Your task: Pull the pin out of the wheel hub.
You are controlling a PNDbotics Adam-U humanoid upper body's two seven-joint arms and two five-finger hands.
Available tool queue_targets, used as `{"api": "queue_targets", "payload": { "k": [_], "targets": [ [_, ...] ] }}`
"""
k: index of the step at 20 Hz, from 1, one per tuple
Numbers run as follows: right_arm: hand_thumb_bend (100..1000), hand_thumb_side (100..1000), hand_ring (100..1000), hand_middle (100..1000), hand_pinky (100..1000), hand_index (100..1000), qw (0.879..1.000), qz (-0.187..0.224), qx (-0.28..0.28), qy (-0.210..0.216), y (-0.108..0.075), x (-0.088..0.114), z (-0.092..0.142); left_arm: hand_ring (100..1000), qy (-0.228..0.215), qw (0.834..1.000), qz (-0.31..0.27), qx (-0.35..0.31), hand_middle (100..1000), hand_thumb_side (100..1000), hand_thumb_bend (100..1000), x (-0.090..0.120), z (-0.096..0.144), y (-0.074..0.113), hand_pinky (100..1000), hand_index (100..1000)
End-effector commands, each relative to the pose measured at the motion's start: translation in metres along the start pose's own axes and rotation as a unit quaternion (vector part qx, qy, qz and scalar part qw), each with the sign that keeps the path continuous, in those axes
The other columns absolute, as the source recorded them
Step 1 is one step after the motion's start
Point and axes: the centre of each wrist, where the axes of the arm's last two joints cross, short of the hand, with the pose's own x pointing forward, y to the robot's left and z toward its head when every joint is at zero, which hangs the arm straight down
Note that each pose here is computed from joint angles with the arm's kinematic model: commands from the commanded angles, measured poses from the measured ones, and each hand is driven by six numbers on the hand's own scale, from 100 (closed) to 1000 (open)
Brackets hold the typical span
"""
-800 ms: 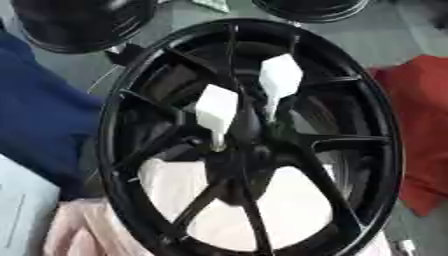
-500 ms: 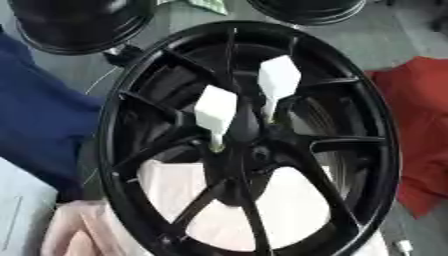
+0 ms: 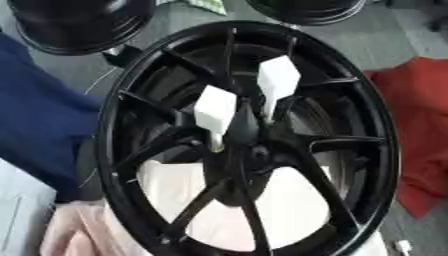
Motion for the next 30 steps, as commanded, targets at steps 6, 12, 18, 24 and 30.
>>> {"api": "queue_targets", "payload": {
  "k": [6,12,18,24,30],
  "targets": [
    [100,538,756,702,824,773,0.980,0.101,0.170,-0.021,-0.015,0.014,-0.018,652,-0.013,1.000,-0.017,-0.008,562,457,712,0.007,-0.003,0.004,628,707],
    [100,671,778,731,839,790,0.926,0.125,0.354,-0.024,-0.011,0.010,-0.039,651,-0.012,1.000,-0.021,-0.010,561,452,709,0.006,-0.003,0.005,627,706],
    [100,708,780,733,839,793,0.909,0.132,0.395,-0.021,0.004,0.001,-0.058,650,-0.010,1.000,-0.022,-0.009,562,452,707,0.005,-0.003,0.005,627,706],
    [100,705,785,737,838,795,0.907,0.127,0.402,-0.019,0.023,-0.011,-0.082,648,-0.009,1.000,-0.021,-0.009,557,452,706,0.004,-0.003,0.005,627,706],
    [100,745,831,787,857,831,0.892,0.139,0.430,-0.009,0.039,-0.028,-0.088,647,-0.007,1.000,-0.021,-0.007,555,451,705,0.003,-0.003,0.005,626,706]
  ]
}}
